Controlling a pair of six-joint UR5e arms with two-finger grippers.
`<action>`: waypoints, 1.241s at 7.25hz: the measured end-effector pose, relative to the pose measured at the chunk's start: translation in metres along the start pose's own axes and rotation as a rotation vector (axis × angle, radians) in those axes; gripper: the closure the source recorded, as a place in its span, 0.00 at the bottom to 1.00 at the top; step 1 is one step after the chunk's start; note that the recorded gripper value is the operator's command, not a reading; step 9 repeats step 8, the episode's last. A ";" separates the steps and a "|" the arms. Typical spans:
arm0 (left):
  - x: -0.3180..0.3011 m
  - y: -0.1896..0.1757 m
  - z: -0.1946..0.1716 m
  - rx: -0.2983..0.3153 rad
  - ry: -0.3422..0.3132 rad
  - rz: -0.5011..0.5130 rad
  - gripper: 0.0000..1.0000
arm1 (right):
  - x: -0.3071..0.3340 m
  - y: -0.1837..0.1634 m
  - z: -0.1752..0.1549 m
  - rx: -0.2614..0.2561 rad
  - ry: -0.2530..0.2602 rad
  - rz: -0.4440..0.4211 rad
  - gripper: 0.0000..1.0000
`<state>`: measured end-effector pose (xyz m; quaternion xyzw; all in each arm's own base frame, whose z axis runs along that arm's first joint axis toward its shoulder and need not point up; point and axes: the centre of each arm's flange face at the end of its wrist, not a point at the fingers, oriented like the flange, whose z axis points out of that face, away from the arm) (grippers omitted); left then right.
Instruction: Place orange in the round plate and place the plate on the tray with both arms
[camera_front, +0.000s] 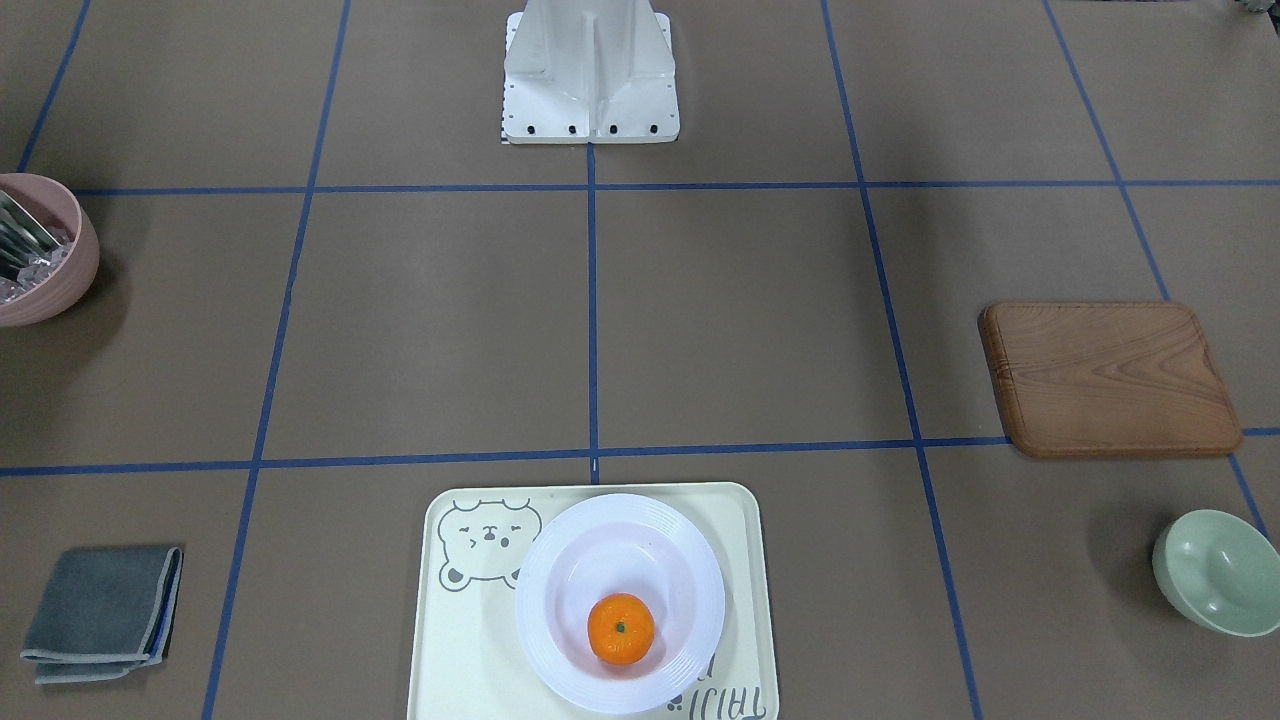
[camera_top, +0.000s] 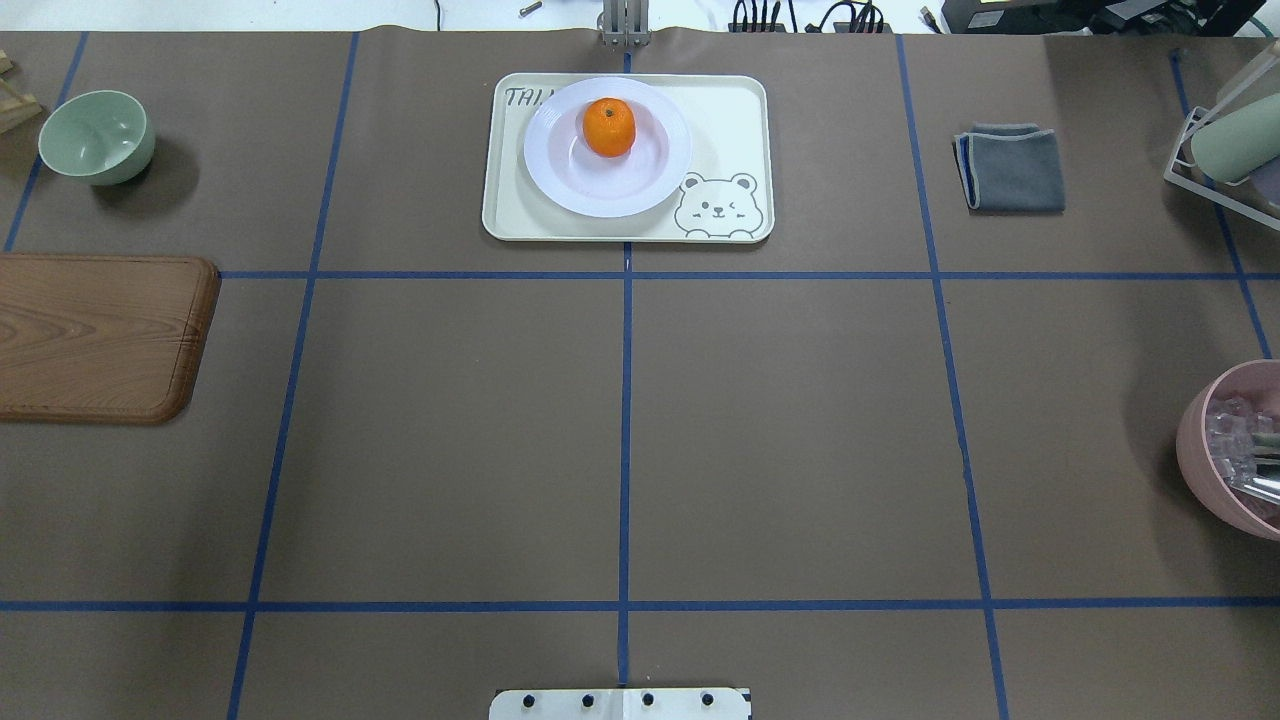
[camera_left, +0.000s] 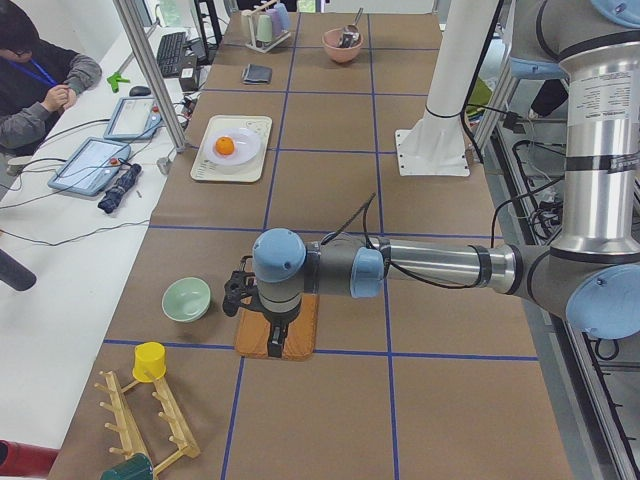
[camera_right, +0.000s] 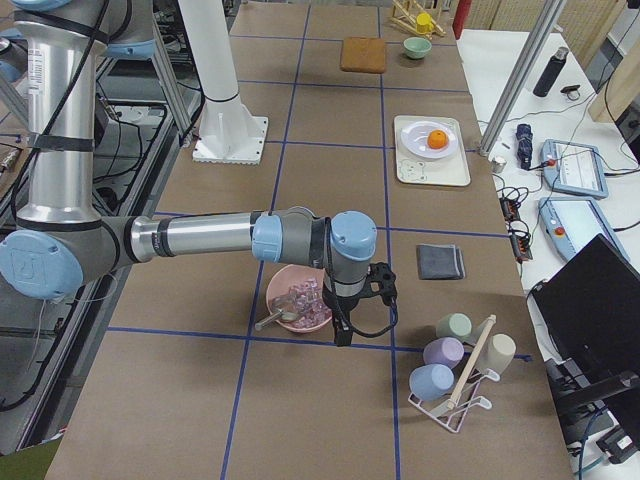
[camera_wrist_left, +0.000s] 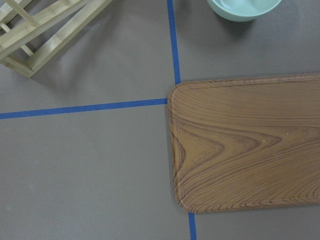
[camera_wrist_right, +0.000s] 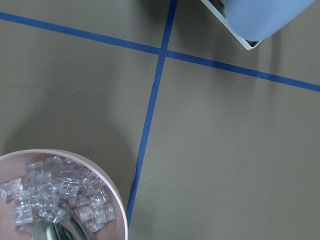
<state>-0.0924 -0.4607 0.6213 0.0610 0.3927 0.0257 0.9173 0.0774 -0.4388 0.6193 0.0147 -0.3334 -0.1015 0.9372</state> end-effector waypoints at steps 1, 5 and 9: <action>0.000 0.000 0.000 -0.001 0.000 -0.001 0.02 | -0.001 -0.001 -0.002 0.003 0.000 -0.003 0.00; -0.002 0.001 0.002 -0.003 0.000 -0.004 0.02 | -0.004 -0.005 -0.006 0.013 0.001 -0.011 0.00; -0.004 0.001 0.004 -0.007 0.000 -0.006 0.02 | -0.006 -0.006 -0.009 0.018 0.002 -0.014 0.00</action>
